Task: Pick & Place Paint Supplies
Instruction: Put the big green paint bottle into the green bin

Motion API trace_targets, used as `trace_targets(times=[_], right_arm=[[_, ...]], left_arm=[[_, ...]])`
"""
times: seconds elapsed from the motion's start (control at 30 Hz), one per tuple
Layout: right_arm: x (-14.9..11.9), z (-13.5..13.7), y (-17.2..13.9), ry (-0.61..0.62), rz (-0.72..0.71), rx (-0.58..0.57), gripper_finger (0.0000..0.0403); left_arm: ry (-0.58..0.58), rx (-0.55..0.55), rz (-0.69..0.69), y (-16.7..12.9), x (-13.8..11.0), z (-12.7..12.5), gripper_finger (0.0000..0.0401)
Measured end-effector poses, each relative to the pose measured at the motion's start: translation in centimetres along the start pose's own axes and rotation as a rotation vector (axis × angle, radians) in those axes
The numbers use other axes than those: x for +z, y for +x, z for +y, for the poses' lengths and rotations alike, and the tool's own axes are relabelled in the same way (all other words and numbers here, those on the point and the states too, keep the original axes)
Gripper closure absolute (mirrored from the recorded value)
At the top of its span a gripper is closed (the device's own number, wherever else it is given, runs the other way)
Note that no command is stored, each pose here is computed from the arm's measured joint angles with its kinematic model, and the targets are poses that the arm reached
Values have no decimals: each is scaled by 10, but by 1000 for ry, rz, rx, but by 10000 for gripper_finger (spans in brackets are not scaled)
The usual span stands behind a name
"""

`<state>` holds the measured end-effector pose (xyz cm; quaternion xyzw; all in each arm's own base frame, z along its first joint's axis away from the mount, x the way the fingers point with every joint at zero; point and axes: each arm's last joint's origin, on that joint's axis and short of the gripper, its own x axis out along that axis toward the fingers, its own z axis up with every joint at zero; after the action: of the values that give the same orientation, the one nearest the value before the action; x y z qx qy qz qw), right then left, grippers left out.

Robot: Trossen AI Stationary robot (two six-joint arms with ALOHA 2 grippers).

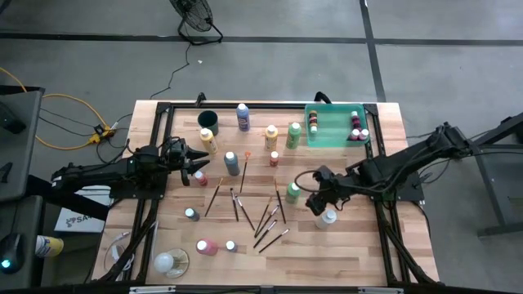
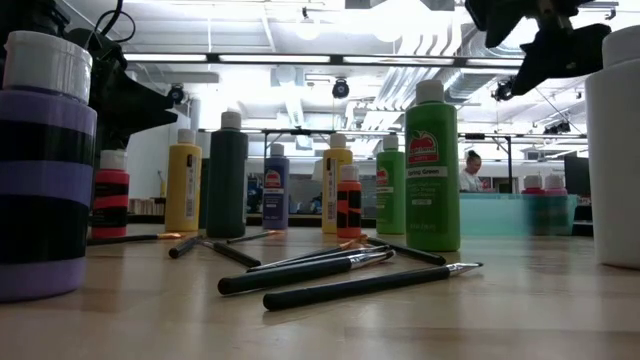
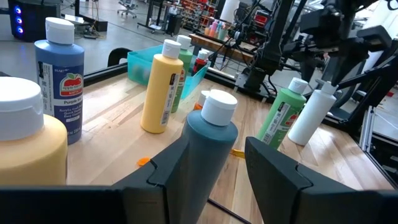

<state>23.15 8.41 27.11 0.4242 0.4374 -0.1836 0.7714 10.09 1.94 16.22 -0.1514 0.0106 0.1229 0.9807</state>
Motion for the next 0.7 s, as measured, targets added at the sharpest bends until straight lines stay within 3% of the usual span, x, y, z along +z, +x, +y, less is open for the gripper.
trace_targets(times=[0.13, 0.27, 0.33, 0.5, 0.7], right_arm=[[2, 1, 0, -171, -37, -1, 133], [0, 1, 0, -570, -52, -16, 141], [1, 2, 0, -703, -89, -38, 144], [10, 4, -1, -815, -238, -122, 150], [17, 3, 3, -798, -248, -133, 151]], left_arm=[[0, 0, 0, 0, 0, 0, 249], [0, 0, 0, 0, 0, 0, 249], [0, 0, 0, 0, 0, 0, 249], [0, 0, 0, 0, 0, 0, 249], [0, 0, 0, 0, 0, 0, 249]])
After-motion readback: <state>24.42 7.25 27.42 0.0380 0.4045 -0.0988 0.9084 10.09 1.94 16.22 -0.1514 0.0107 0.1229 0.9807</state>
